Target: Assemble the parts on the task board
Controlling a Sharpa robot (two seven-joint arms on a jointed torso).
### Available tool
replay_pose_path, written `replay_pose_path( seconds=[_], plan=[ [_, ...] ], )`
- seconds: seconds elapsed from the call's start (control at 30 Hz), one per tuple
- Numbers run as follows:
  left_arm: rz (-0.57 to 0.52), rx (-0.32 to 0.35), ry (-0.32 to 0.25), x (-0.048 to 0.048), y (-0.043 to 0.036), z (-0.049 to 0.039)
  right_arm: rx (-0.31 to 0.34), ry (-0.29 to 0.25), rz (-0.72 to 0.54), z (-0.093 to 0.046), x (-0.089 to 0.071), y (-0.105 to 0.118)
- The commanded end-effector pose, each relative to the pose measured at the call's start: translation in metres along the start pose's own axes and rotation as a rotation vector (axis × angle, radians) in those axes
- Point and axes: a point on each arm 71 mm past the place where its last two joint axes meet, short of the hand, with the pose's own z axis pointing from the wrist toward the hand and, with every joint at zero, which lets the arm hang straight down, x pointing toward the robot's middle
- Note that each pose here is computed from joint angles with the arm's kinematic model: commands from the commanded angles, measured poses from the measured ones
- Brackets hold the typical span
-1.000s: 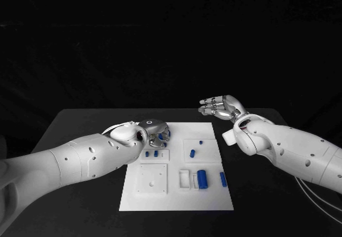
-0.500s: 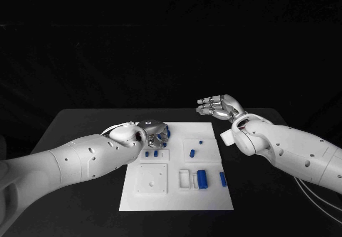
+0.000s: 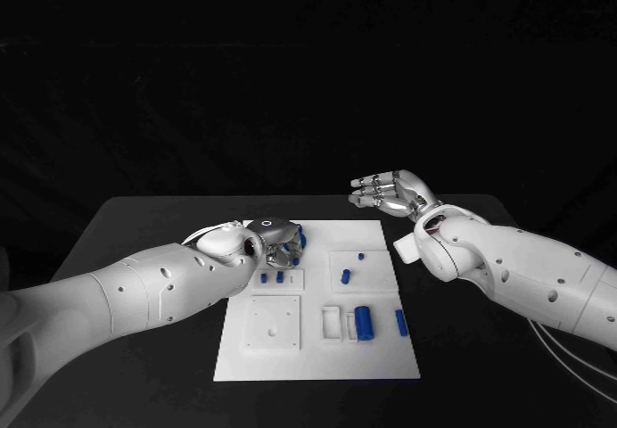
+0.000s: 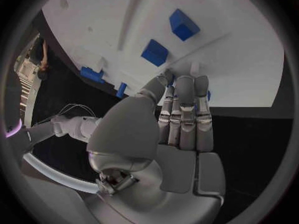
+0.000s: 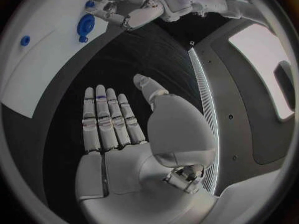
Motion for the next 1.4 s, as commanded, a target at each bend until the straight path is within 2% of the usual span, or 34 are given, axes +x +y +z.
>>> replay_pose_path(
  seconds=[0.03,0.37,0.97,1.4],
  plan=[
    [-0.005,0.006,0.024,0.0029,-0.0016,0.0013,-0.022,0.016,-0.006,-0.0003,0.0021,0.003],
    [-0.017,0.01,0.056,0.0077,-0.0035,0.0034,-0.025,0.021,-0.004,-0.0008,0.0035,0.0046],
    [-0.032,0.01,0.083,0.0102,-0.0031,0.0037,-0.029,0.026,-0.005,-0.0007,0.0049,0.0055],
    [-0.039,0.006,0.062,0.0087,-0.0016,0.0033,-0.034,0.025,-0.012,-0.0001,0.005,0.0051]
  ],
)
